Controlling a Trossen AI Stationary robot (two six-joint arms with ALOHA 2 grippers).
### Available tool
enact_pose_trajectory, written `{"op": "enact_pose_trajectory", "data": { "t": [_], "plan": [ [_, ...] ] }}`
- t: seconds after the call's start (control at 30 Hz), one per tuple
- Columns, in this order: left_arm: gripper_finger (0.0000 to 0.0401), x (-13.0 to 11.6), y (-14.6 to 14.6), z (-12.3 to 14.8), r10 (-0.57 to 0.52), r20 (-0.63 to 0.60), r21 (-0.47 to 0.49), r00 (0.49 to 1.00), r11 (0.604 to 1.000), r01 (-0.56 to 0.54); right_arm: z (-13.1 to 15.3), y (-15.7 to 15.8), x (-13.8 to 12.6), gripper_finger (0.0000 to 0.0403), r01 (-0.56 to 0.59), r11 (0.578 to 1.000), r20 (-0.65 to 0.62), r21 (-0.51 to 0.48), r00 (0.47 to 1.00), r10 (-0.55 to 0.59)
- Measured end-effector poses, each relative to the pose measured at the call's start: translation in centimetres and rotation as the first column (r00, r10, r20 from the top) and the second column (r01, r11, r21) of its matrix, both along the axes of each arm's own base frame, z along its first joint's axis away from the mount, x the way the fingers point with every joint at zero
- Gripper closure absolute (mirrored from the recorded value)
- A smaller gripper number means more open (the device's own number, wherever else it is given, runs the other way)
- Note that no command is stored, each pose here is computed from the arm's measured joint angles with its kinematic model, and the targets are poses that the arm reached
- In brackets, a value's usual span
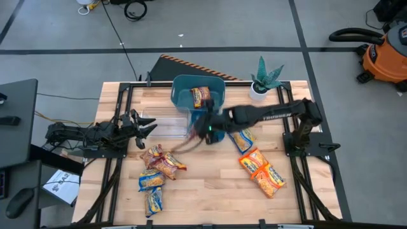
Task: Sort Maruchan noodles
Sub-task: Put the red noodle pack into the green bin, then put the orange noodle pack into the blue bin
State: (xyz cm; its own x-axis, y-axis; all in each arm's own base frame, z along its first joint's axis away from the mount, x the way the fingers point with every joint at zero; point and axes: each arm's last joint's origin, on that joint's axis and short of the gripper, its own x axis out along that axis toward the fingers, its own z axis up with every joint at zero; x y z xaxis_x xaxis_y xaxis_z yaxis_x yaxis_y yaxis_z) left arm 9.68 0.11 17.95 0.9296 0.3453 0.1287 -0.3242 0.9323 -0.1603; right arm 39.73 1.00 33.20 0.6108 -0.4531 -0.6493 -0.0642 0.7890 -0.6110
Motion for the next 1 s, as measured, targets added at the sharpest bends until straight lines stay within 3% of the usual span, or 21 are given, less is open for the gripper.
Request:
{"op": "enact_pose_trajectory", "data": {
  "t": [0.33,0.43,0.57,0.67,0.87,1.0],
  "plan": [
    [0.0259,0.0,0.0,0.0,-0.004,0.008,-0.024,1.0,1.0,0.004,0.5,-12.4,-1.2,0.0398,0.191,0.982,0.01,0.005,0.982,-0.191],
    [0.0259,0.0,0.0,0.0,-0.003,0.008,-0.023,1.0,1.0,0.004,0.3,-15.3,-2.1,0.0398,0.198,0.977,0.005,0.086,0.98,-0.199],
    [0.0259,0.0,0.0,0.0,-0.004,0.008,-0.023,1.0,1.0,0.004,-0.8,-18.1,-3.5,0.0393,0.182,0.936,0.017,0.3,0.981,-0.196],
    [0.0259,0.0,0.0,0.0,-0.004,0.008,-0.023,1.0,1.0,0.004,-2.3,-19.6,-4.4,0.0373,0.197,0.888,0.001,0.416,0.976,-0.218],
    [0.0259,0.0,0.0,0.0,-0.003,0.007,-0.022,1.0,1.0,0.003,-3.7,-20.2,-5.1,0.0305,0.308,0.865,-0.06,0.396,0.949,-0.311],
    [0.0259,0.0,0.0,0.0,-0.003,0.008,-0.022,1.0,1.0,0.003,-3.2,-18.4,-5.0,0.0277,0.333,0.841,-0.127,0.426,0.943,-0.309]
  ]
}}
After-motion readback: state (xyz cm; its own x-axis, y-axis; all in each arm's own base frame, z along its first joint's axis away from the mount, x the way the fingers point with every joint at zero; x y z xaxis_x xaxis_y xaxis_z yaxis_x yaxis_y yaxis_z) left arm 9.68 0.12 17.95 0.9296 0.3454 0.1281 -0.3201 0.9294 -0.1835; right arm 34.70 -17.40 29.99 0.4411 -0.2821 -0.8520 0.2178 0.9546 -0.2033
